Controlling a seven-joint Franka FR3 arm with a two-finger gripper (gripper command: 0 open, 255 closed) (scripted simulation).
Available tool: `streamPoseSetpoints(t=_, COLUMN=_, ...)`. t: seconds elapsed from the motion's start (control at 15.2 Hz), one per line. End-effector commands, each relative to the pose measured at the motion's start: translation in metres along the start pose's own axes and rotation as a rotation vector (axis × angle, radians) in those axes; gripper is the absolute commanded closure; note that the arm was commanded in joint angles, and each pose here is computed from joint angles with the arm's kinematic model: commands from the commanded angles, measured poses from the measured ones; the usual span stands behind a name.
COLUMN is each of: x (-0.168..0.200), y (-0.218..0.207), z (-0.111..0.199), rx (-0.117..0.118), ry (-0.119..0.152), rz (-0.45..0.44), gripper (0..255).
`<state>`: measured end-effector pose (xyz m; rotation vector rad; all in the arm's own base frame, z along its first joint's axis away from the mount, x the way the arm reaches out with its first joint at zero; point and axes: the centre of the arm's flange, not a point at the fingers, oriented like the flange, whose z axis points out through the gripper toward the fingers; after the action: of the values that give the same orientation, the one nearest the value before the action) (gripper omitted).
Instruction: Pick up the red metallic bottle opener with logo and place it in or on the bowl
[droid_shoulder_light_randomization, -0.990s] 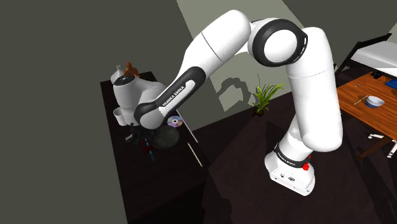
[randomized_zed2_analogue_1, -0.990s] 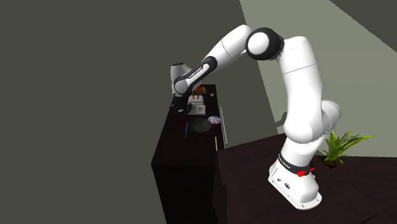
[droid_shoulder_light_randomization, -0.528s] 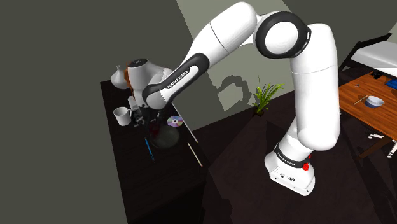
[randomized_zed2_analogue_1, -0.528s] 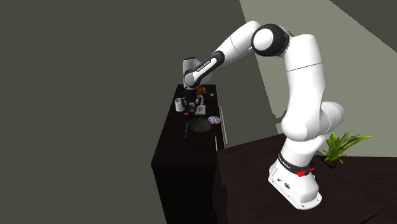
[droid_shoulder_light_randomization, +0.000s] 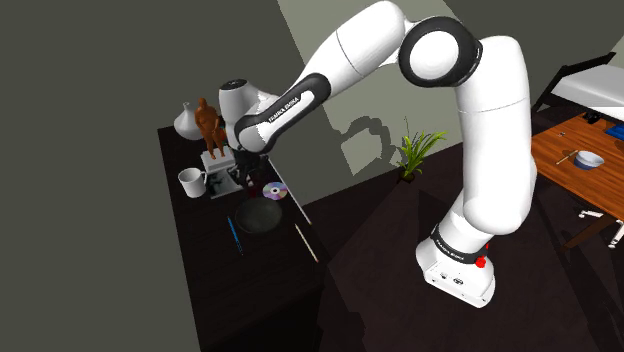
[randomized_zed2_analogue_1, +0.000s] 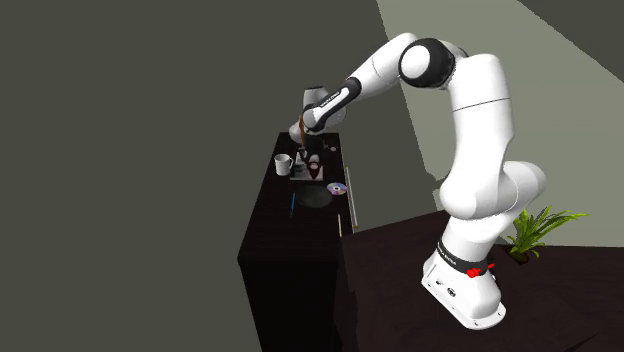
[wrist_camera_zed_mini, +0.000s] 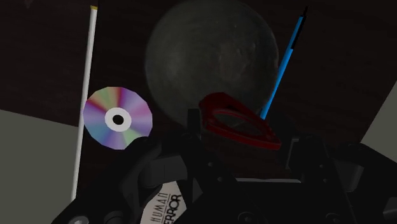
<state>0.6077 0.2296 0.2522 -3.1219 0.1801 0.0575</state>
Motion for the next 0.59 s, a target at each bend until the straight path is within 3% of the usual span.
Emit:
streamPoseSetpoints(t=0.0, x=0.001, y=0.002, z=0.011, rx=0.0, ry=0.0, rz=-0.001, gripper=255)
streamPoseSetpoints(t=0.53, x=0.003, y=0.002, z=0.053, rx=0.0, ry=0.0, rz=-0.001, gripper=255)
